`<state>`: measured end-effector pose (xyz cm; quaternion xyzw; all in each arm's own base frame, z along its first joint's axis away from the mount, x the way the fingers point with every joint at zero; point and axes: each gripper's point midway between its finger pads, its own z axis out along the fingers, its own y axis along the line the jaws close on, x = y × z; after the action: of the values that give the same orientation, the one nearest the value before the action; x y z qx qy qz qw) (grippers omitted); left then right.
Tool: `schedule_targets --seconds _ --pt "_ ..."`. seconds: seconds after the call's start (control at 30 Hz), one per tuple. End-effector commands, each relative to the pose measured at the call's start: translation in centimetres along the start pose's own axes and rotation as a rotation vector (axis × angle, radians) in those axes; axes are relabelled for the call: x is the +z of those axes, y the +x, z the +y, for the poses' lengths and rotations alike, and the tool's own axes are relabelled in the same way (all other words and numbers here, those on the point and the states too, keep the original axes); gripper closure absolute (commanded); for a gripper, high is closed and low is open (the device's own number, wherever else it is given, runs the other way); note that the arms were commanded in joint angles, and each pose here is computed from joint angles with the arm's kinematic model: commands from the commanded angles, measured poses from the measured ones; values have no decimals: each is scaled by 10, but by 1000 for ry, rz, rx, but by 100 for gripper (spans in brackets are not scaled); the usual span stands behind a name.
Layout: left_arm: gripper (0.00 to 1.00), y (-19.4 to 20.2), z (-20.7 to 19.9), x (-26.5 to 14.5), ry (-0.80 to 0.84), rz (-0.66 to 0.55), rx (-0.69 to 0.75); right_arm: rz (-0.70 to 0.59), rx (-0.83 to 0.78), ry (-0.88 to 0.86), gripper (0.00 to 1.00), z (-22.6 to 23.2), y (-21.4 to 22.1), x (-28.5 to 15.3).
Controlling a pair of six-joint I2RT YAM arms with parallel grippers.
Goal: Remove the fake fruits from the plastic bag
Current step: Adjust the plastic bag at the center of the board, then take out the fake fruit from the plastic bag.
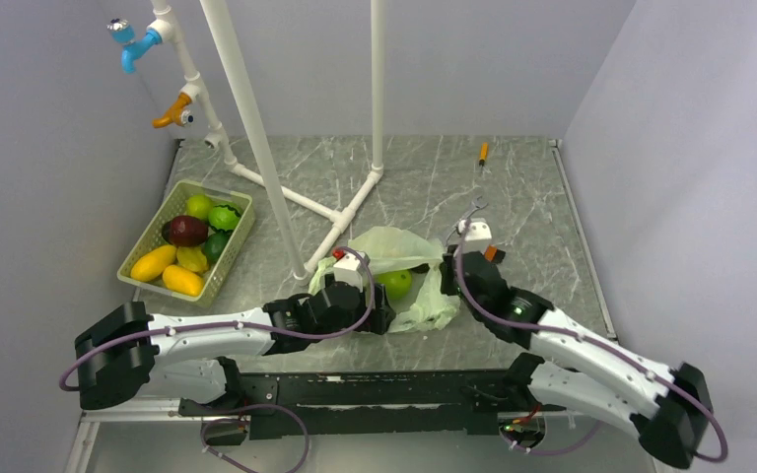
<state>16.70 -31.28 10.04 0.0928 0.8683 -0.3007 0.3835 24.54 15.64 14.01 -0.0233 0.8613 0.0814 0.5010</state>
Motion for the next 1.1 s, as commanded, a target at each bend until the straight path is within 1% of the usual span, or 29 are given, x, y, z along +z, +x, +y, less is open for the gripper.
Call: schedule_targets --seconds 0.0,0.07,0.1,0.2,0.3,0.47,0.63,0.77,0.93,1.07 --pt "2 -16 -17 -1 66 -41 -10 -96 -11 -336 100 38 -8 -29" --pt "2 -16 -18 1 65 -37 -10 -97 17 -426 100 45 5 -37" --pt "2 -16 -18 3 64 -35 -6 -95 31 -441 100 44 11 -39" --pt "1 -21 -18 7 52 -39 14 -62 63 -444 100 40 29 -37" --pt "0 -27 -14 11 23 -45 32 -33 73 -463 100 43 38 -37" --pt "1 -38 -8 18 -28 -63 73 -15 65 -471 100 47 40 -35" --pt "1 -43 -9 28 -46 -88 100 -29 71 -496 100 54 31 -37" --pt "4 -47 -1 41 -98 -113 149 -42 73 -520 100 61 20 -42" --pt "1 -52 9 58 -181 -125 235 -58 63 -509 100 57 16 -43" --pt "1 -53 6 71 -183 -132 266 -61 54 -509 100 56 16 -44"
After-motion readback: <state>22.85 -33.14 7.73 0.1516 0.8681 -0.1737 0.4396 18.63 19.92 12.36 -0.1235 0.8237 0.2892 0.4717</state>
